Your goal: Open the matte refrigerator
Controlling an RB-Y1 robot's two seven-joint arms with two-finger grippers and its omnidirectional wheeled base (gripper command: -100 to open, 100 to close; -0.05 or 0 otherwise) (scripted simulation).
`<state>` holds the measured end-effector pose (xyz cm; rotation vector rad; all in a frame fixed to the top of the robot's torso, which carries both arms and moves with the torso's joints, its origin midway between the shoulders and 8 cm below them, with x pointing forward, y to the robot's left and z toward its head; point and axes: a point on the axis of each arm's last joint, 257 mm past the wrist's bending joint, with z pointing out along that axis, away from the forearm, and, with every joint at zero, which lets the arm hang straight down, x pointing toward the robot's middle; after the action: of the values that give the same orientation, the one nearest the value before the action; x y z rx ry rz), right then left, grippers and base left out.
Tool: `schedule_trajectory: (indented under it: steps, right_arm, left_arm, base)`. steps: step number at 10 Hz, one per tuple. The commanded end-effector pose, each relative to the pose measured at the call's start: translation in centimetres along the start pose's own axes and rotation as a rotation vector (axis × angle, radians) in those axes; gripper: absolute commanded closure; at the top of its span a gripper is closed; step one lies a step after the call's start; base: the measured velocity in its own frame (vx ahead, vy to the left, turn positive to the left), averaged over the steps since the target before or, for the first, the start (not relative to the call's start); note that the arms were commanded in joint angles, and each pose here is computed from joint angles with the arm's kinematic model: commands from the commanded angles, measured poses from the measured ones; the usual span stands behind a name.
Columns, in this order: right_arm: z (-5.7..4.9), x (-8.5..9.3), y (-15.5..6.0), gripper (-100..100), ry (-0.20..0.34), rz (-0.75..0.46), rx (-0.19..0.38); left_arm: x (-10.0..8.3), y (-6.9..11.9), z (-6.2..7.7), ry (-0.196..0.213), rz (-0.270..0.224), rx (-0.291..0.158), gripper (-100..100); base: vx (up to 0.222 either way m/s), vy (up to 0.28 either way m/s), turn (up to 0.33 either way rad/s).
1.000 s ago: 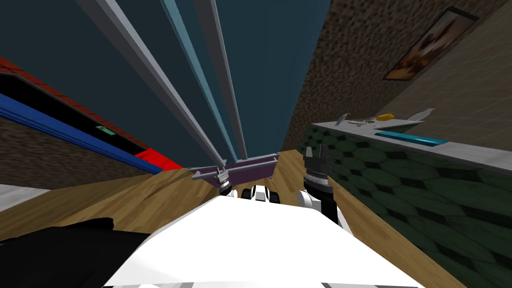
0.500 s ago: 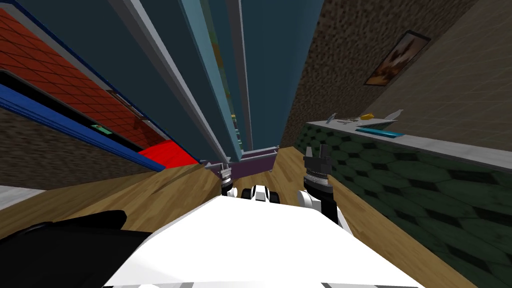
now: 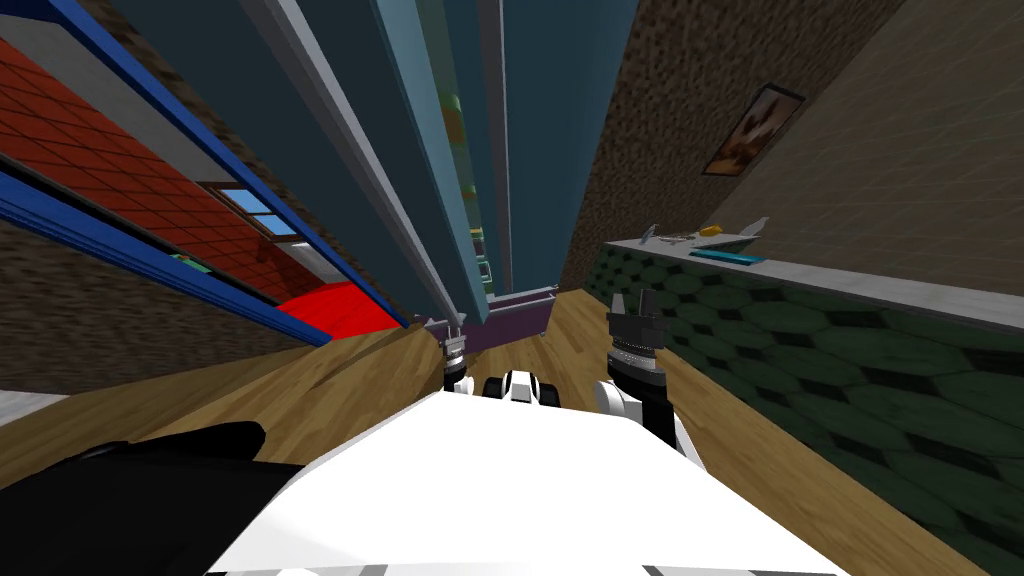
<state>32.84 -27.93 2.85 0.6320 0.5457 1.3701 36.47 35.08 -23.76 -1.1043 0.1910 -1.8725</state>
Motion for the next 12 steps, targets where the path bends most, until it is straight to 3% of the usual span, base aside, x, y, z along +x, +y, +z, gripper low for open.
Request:
schedule_trajectory:
  steps: [1,5,7,8,12]
  right_arm:
    - [0.0,0.0,0.0,0,0.0,0.0,0.0]
    - [0.0,0.0,0.0,0,0.0,0.0,0.0]
    - [0.0,0.0,0.0,0,0.0,0.0,0.0]
    - [0.0,0.0,0.0,0,0.0,0.0,0.0]
    - [0.0,0.0,0.0,0,0.0,0.0,0.0]
  left_arm:
    - [1.5,0.3,0.6,0.059,-0.049,-0.026,100]
    - [3.4,1.3,0.6,0.131,-0.122,-0.089,100]
    - [3.4,1.3,0.6,0.131,-0.122,-0.089,100]
    - [2.7,1.9,-0.8,0.101,-0.118,-0.12,100]
    - [5.7,4.6,-1.6,0.121,-0.137,-0.14,100]
  base:
    - [-0.19,0.216,-0.122]
    - [-0.224,0.208,-0.11]
    - [-0.089,0.087,0.008]
    - [-0.022,0.014,0.031]
    - [-0.095,0.225,-0.233]
